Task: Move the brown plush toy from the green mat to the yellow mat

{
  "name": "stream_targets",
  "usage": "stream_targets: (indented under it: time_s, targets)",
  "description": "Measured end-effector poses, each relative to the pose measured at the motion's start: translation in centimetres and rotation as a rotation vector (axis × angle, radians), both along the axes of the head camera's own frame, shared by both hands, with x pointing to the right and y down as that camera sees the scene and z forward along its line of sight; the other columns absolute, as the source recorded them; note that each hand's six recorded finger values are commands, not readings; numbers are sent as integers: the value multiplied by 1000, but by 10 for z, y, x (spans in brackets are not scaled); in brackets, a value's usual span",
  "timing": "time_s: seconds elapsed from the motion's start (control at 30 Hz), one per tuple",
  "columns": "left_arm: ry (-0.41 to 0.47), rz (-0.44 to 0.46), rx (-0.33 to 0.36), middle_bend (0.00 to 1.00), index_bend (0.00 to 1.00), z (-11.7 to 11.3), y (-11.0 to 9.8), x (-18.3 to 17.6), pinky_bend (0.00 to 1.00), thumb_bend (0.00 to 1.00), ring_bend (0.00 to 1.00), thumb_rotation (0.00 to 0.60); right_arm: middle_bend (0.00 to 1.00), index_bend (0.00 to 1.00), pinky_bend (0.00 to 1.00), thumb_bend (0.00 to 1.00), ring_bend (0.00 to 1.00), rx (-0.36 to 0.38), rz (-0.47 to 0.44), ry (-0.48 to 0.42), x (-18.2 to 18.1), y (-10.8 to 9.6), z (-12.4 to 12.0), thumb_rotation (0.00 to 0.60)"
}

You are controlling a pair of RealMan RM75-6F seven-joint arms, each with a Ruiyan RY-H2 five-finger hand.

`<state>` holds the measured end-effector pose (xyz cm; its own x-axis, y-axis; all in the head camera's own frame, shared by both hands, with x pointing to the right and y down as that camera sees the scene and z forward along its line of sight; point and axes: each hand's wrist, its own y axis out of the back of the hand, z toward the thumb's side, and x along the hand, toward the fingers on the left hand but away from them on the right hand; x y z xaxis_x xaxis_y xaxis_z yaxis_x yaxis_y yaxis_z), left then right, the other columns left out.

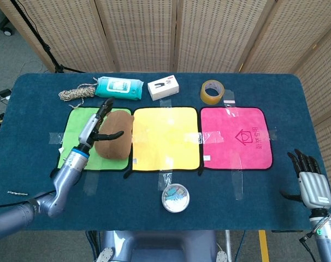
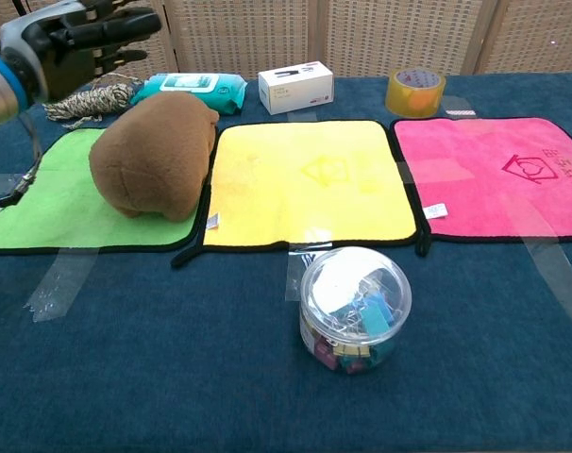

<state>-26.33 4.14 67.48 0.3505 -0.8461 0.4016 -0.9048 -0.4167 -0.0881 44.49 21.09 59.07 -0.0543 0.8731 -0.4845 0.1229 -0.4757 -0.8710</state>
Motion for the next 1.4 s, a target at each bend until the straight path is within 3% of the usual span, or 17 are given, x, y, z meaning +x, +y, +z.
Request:
stream_targets:
  time_s: [0.27,0.53,0.8,1.13,1.4]
  targets:
    - [-49,-150,-57,0,0,33,5,-83,0,0,0,444,0,0,0,0,0,-11,-13,-2,-4,1,3,600]
    - [-66,-167,-141,0,0,67,32,-105,0,0,0,446,0,0,0,0,0,-22,-18,-3,-7,2,7,600]
    - [-2,-74,-209,0,0,93,54,-48,0,0,0,446,0,0,0,0,0,-16,-14,7,-4,0,7,600]
    - [66,19,-183,0,0,85,60,9,0,0,0,444,0,0,0,0,0,-21,-9,6,-2,1,8,600]
    - [64,101,-145,0,0,72,57,54,0,0,0,446,0,0,0,0,0,-24,-5,6,-1,1,9,600]
